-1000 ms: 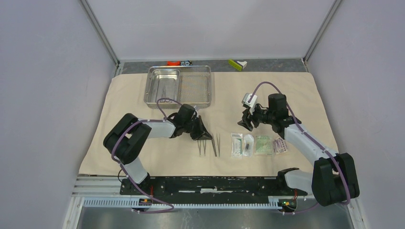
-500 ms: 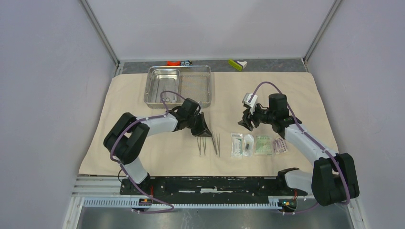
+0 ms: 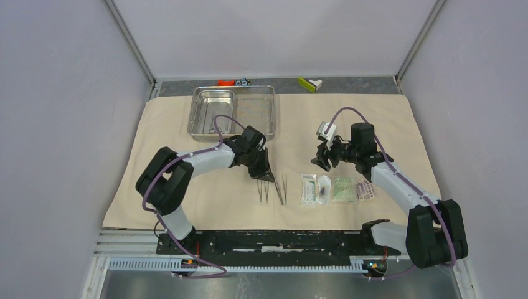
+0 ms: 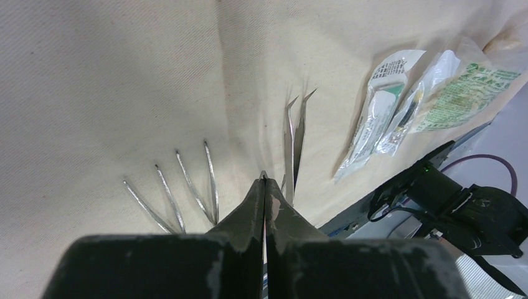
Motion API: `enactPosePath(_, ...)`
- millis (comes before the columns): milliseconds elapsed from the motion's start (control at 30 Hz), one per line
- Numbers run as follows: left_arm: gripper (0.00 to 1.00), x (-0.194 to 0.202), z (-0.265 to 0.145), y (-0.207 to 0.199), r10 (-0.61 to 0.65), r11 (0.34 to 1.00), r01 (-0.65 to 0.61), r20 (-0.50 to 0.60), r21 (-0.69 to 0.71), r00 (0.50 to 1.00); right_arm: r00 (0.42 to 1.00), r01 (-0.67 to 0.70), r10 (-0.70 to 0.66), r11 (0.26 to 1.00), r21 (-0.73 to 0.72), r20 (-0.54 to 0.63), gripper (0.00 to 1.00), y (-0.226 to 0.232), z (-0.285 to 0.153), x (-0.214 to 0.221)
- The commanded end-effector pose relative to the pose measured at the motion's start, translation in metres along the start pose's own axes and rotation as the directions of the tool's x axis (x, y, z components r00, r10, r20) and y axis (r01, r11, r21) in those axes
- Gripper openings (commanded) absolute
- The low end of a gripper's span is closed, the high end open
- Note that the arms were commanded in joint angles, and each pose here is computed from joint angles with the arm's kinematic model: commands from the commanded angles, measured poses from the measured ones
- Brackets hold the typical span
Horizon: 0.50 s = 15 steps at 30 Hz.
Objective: Open and lay out the surgical kit
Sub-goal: Place the medical item in the surgical kit.
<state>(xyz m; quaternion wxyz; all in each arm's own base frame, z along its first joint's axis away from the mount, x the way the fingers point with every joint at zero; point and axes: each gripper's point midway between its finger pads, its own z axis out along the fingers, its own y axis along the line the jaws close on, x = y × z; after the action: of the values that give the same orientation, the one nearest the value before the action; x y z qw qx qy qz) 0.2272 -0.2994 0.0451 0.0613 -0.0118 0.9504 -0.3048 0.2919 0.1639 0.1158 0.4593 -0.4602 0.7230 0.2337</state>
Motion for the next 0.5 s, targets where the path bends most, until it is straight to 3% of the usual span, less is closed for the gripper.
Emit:
enactPosePath(0,0.02,-0.0050,-0.0028,0.0025,0.066,0.997,-0.066,-0.005,-0.048,0.998,1.000,0.016,-0.016,1.000,-0.005,0.021,0.66,-0.0017,0.0015,-0.0029)
enactPosePath(467,0.02,-0.0058,-0.0011,-0.0028,0.115,0.992,-0.118,-0.053,-0.042,0.992,1.000,0.014,-0.014,1.000,-0.005,0.018,0.66,-0.0014,-0.0007,0.0017)
